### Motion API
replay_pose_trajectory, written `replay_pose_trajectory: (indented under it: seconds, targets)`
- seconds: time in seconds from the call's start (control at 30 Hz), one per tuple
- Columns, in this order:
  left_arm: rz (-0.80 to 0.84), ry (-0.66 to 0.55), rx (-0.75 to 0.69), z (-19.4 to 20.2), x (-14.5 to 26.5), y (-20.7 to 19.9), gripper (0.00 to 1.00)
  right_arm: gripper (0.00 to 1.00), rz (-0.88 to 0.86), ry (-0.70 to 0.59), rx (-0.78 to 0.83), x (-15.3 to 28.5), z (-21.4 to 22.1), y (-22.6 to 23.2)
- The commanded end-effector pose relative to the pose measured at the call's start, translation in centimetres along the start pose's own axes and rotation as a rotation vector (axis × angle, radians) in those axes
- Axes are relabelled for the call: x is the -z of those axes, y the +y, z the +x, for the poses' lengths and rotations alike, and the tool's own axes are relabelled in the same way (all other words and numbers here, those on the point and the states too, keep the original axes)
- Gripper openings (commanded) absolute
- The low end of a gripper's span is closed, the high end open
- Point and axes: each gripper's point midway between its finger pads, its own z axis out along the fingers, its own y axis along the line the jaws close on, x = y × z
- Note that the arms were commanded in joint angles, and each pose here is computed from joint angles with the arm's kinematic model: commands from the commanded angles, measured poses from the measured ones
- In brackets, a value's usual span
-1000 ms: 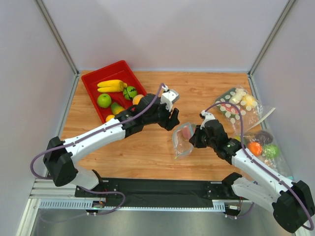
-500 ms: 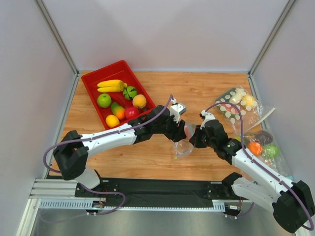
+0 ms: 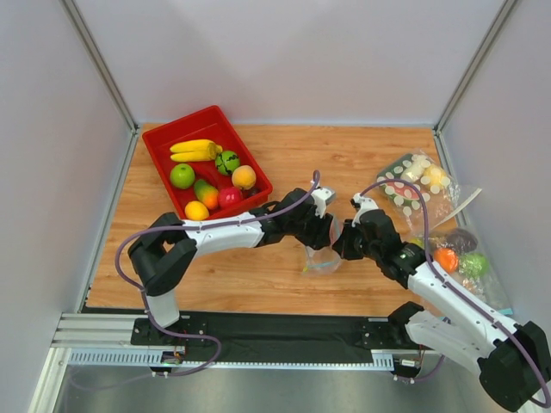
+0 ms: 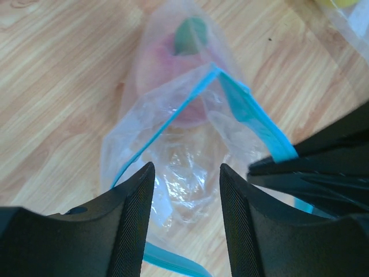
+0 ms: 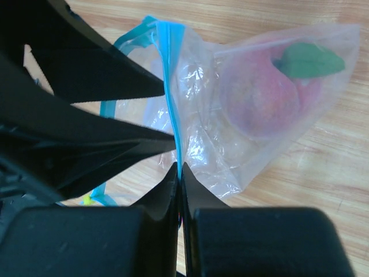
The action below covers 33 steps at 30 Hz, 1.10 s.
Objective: Open the zip-top bag and remove the fake food
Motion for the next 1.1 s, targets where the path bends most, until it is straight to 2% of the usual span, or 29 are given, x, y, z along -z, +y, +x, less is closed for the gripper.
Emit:
replay_pose_trajectory:
  seconds: [0.0,0.43,0.57,0.93,1.0,1.07]
  targets:
    - [-0.047,-0.079,0.008,-2.6,-0.5,0.4,0.56,0.0,-0.033,-0.045,0.016,1.1,-1.8,1.1]
    - [-0.084,-0.065,0.032,-0.7,-2.4,2.1,0.55,0.0,0.018,-0.082,0.052,1.3,-3.6,0.7]
    - [-0.144,-0.049,0.041,0.2,-2.3,3.5,0.55,0.0,0.009,-0.1,0.051,2.0,-4.1,1.0]
    - [-0.181,-0.026,0.051,1.5,-2.3,4.6,0.54,0.0,0.047,-0.131,0.053,2.6,-4.7,0.4]
    - [-0.179,-0.031,0.048,1.4,-2.2,4.6,0.54,0.02,0.047,-0.139,0.06,2.8,-5.0,0.4]
    - [-0.168,-0.042,0.045,1.1,-2.1,4.3,0.54,0.17,0.046,-0.145,0.064,2.9,-5.4,0.6]
